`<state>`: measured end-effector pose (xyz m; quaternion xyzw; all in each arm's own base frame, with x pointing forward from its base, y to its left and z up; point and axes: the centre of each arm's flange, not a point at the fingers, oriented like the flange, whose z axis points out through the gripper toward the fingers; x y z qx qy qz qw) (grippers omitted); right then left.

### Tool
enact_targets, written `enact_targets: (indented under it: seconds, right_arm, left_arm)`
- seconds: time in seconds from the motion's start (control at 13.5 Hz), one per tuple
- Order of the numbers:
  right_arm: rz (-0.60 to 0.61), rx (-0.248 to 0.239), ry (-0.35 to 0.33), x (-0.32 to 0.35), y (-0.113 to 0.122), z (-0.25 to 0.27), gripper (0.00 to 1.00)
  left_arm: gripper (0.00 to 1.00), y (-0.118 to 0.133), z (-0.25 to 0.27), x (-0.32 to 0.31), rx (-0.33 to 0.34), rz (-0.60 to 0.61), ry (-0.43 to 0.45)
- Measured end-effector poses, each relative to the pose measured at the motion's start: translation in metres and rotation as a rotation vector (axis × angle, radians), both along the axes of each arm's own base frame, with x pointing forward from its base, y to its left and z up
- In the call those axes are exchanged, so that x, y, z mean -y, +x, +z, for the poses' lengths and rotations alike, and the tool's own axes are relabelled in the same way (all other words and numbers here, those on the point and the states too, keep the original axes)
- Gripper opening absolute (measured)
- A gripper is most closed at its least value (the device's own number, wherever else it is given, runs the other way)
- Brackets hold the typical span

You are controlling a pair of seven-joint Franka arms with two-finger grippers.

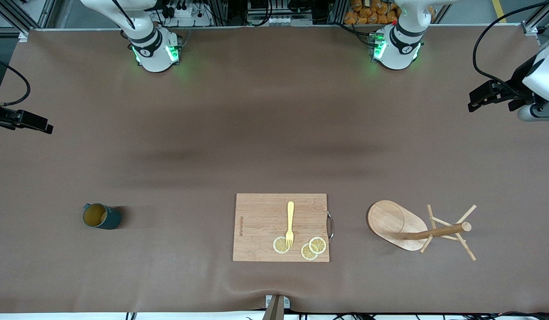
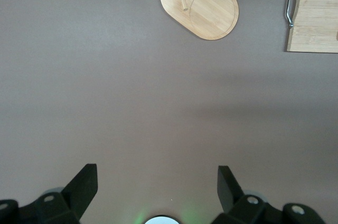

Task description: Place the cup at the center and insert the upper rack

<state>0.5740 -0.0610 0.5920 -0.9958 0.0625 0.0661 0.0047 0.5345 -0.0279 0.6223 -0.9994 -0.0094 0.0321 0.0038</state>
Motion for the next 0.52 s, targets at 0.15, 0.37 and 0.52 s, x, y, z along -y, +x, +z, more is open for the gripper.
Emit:
enact_targets:
  seconds: [0.15, 0.37, 0.52]
  right_arm:
    - [0.012, 0.014, 0.000, -0.0016, 0.0018, 0.0008, 1.00]
    - [0.037, 0.020, 0.002, -0.0037, 0.0028, 0.0012, 1.00]
    - [0.044, 0.021, 0.003, -0.0051, 0.0030, 0.0013, 1.00]
  left_arm:
    - [1.00, 0.0000, 0.0000, 0.0001, 0.000, 0.000, 0.000]
    - [1.00, 0.0000, 0.0000, -0.0005, 0.000, 0.001, 0.000]
    - [1.00, 0.0002, 0.0000, -0.0047, 0.000, 0.011, 0.000]
